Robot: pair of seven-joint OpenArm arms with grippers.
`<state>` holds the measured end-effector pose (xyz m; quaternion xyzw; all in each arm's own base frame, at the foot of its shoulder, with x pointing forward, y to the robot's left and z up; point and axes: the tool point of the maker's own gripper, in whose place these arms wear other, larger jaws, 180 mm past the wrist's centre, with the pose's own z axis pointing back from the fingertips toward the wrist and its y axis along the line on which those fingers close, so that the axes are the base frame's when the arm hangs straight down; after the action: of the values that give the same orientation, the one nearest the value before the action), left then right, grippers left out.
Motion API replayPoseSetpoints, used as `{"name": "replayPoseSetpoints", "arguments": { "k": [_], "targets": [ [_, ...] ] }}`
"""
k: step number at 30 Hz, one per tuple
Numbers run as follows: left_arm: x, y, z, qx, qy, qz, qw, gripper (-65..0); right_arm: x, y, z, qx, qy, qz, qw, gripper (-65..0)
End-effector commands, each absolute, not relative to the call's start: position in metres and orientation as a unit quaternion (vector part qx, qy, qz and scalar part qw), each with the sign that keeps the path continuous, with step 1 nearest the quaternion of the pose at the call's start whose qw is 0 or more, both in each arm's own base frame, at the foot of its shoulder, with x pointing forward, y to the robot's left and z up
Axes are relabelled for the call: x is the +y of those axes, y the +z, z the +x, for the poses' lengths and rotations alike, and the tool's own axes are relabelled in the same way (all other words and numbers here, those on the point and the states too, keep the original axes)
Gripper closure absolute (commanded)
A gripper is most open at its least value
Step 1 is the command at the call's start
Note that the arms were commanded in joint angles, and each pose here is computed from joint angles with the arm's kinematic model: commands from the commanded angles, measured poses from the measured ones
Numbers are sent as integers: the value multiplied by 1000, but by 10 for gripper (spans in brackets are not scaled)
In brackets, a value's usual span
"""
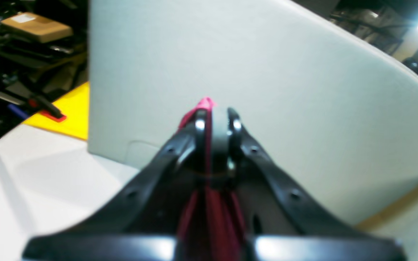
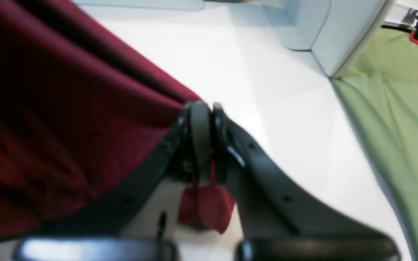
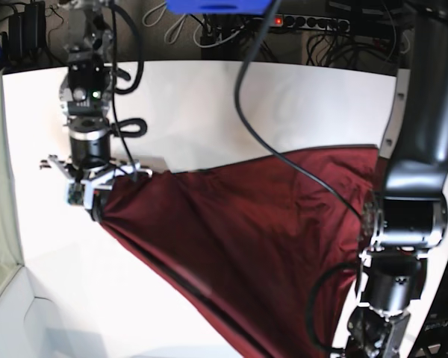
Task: Layout the t-shirt on the table in an organized manner, then fold the t-shirt properly
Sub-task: 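Grasp the shirt middle with the left gripper and pull it away from the right gripper, then release the shirt and reposition both grippers over its edge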
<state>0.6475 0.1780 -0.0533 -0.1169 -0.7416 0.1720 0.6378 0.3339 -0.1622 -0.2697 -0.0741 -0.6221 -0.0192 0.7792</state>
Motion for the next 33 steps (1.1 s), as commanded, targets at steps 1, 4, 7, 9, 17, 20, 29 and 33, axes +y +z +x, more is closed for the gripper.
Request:
{"name": "replayPoseSetpoints", "arguments": {
  "k": [1,4,7,9,17,20,29,33],
  "targets": [
    [180,-1,646,-781,167,-120,590,-5,-165,-250,341,-644,-21,-79,761,0],
    [182,0,646,-785,167,-116,585,-6,-164,-239,356,-645,-24,-76,760,0],
    [191,0,645,-785,169,-110,586,-27,-165,-224,375,-648,-30,-74,757,0],
    [200,0,644,-787,172,-103,584,-92,-166,-209,390,-653,-34,-73,753,0],
    [220,-5,641,-787,178,-88,584,-248,-169,-171,447,-658,-31,-76,749,0],
    [224,-19,640,-780,183,-85,592,-249,-172,-170,466,-651,-32,-78,754,0],
    [235,-104,617,-755,178,-70,627,-251,-169,-218,508,-582,5,-74,810,-60],
    [237,-140,595,-729,162,-77,661,-251,-169,-211,510,-588,5,-74,805,-175]
  ]
}}
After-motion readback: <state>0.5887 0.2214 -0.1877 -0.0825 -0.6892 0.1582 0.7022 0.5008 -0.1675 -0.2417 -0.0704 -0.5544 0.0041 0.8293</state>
